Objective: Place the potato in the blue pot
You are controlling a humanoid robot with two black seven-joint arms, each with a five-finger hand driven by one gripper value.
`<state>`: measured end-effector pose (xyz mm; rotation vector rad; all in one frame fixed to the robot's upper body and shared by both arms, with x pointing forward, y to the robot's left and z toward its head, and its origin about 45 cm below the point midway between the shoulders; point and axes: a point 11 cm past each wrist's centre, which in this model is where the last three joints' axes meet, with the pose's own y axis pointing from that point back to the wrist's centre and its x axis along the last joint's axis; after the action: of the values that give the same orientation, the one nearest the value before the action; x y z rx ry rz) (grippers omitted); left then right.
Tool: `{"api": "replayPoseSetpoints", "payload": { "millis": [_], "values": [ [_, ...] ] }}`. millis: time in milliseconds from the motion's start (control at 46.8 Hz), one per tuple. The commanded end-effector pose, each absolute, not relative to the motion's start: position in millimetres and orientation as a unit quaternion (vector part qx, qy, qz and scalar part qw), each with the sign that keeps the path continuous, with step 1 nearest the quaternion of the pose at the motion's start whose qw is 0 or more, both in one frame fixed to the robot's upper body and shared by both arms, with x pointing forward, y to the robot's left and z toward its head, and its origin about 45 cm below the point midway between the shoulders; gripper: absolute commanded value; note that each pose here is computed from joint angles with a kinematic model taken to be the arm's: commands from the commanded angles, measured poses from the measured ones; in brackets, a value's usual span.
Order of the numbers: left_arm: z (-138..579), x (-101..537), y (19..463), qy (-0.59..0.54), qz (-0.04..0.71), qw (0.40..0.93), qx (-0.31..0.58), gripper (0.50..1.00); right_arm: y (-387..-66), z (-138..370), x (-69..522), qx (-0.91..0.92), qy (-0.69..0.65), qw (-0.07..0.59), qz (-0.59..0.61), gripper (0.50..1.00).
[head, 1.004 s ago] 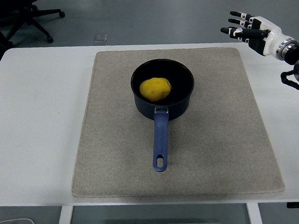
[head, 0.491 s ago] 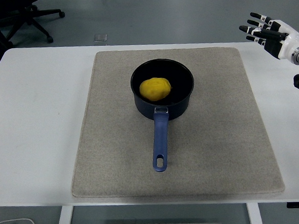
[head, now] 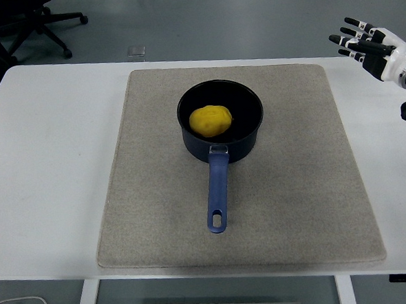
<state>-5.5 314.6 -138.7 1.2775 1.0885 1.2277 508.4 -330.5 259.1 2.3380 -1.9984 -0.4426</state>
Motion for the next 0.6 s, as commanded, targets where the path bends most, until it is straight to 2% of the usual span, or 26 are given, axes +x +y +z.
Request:
{"api": "replayPoseSetpoints", "payload": {
  "millis": [0, 128, 577],
  "values": [
    [-139, -6, 315, 0.452, 0.510, 0.506, 0.530, 0.996, -330, 260, 509, 0.745, -0.647, -0.013, -0.161, 0.932],
    [-139, -6, 315, 0.452, 0.510, 0.506, 0.530, 0.996, -325, 263, 512, 0.735, -0.655, -0.033, -0.170, 0.932],
    [-139, -6, 315, 0.452, 0.509, 0.507, 0.530, 0.996, -317, 249, 509, 0.732, -0.656, -0.032, -0.184, 0.932]
  ]
}}
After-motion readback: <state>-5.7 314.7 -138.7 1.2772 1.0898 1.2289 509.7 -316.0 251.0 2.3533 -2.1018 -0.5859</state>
